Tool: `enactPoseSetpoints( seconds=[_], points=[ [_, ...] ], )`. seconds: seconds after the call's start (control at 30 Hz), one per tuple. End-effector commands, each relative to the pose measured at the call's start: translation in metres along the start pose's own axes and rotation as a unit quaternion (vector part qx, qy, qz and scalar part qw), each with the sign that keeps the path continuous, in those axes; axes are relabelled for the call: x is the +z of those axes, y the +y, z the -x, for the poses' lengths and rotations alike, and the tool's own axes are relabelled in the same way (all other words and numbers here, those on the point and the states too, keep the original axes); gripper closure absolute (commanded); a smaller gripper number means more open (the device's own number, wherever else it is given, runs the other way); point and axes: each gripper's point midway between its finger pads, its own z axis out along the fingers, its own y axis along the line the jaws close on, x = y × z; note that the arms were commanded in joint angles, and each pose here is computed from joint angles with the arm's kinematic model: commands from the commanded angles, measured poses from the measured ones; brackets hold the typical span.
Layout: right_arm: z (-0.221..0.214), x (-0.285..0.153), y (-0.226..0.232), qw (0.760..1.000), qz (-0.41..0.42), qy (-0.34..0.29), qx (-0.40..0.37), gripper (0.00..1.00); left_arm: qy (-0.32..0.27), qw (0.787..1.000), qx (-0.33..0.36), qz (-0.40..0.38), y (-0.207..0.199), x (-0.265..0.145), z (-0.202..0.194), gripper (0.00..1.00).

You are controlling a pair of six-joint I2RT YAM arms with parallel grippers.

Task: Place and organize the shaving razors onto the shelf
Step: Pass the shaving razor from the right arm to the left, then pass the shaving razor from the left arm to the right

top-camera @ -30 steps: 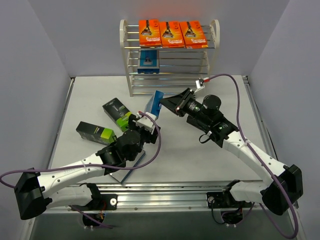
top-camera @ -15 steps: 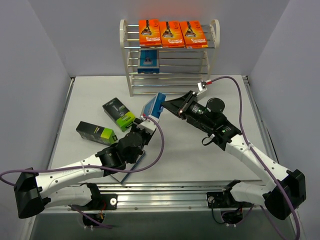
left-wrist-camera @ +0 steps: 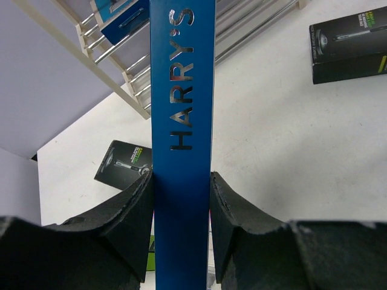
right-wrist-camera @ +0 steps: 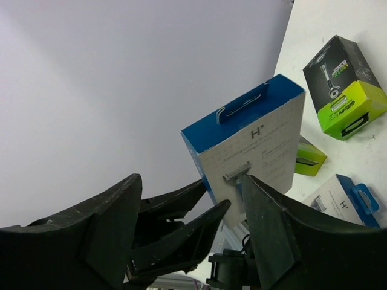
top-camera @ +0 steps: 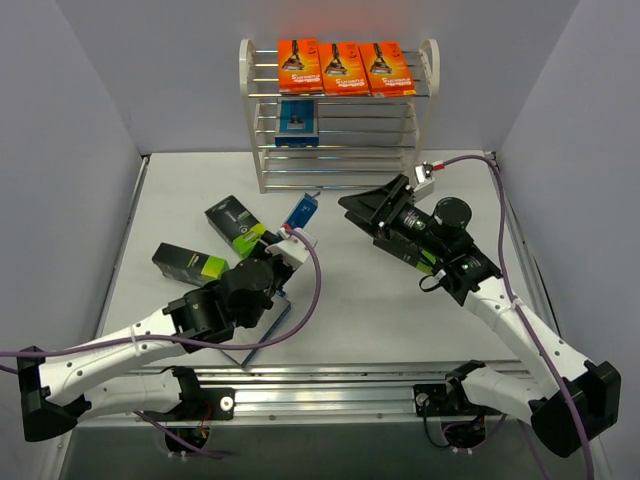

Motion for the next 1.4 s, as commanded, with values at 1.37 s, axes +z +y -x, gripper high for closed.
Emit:
enactPoseSetpoints(
  seconds=[1.37],
  points=[
    [-0.039,-0.024,-0.058,0.977,-0.007,0.209,0.036,0.00,-0.190,0.934,0.298,-0.060,0.008,-0.061,0.013,0.98]
  ],
)
